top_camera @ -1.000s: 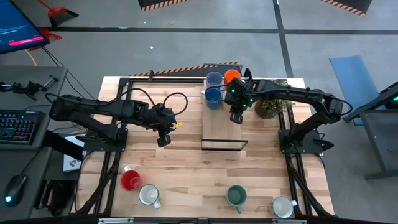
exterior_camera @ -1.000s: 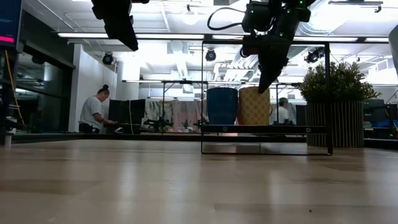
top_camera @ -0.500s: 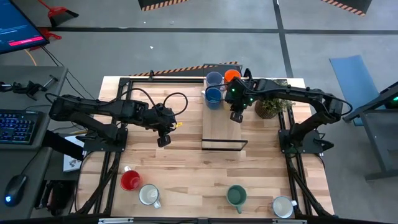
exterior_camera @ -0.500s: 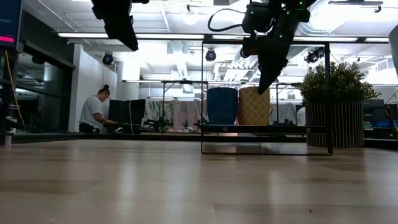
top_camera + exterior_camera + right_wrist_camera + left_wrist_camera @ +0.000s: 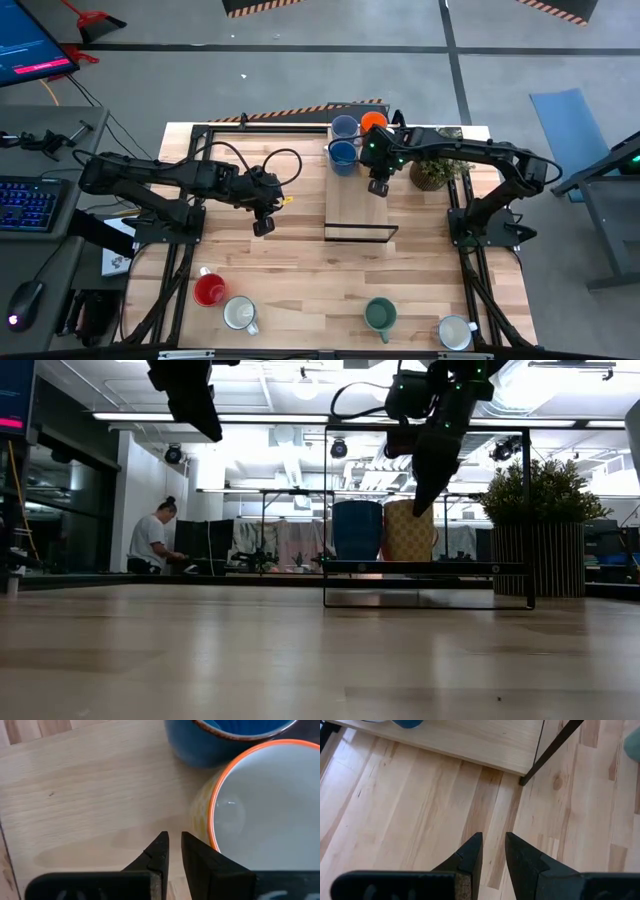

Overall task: Place coffee mugs
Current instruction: Put the yellow mug on the shelf, next to the orange mug, then put the red patterned mug on the shelf next to the yellow mug

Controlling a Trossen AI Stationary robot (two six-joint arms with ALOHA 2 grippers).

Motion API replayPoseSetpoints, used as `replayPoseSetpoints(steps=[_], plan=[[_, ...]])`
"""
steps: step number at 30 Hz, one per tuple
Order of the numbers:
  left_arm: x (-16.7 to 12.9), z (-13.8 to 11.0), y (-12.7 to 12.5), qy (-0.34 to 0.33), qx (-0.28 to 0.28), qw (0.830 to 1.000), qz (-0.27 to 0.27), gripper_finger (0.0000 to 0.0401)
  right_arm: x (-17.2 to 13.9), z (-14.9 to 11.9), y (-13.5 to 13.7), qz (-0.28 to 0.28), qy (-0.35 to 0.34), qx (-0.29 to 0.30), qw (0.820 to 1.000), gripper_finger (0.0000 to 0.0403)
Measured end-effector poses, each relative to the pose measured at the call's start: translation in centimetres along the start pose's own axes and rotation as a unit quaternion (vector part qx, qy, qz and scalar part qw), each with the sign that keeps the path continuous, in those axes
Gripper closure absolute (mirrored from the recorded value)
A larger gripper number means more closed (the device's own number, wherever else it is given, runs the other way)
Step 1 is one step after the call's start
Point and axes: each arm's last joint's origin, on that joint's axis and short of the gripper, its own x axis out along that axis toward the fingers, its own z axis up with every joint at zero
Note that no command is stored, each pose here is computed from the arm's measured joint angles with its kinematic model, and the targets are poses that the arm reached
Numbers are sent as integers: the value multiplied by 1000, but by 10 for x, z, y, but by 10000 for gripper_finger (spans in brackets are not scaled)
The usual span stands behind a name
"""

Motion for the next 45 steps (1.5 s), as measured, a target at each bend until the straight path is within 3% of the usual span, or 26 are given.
replayPoseSetpoints(steps=[18, 28, 32, 36, 41, 45], plan=[[0, 0, 0, 0, 0, 1000, 0, 327, 0, 1, -1, -20, -2, 0, 1000, 361], [0, 0, 0, 0, 0, 1000, 0, 327, -4, 0, 4, 50, 1, 14, 999, 361], [0, 0, 0, 0, 0, 1000, 0, 327, -25, 6, 11, 83, 14, 16, 996, 361], [0, 0, 0, 0, -12, 1000, 0, 327, -54, 5, 32, 130, 72, 13, 989, 361], [0, 0, 0, 0, -14, 1000, 0, 327, -86, -21, 65, 140, 138, -8, 980, 361], [0, 0, 0, 0, -18, 1000, 0, 327, -109, -53, 92, 152, 113, 1, 982, 361]])
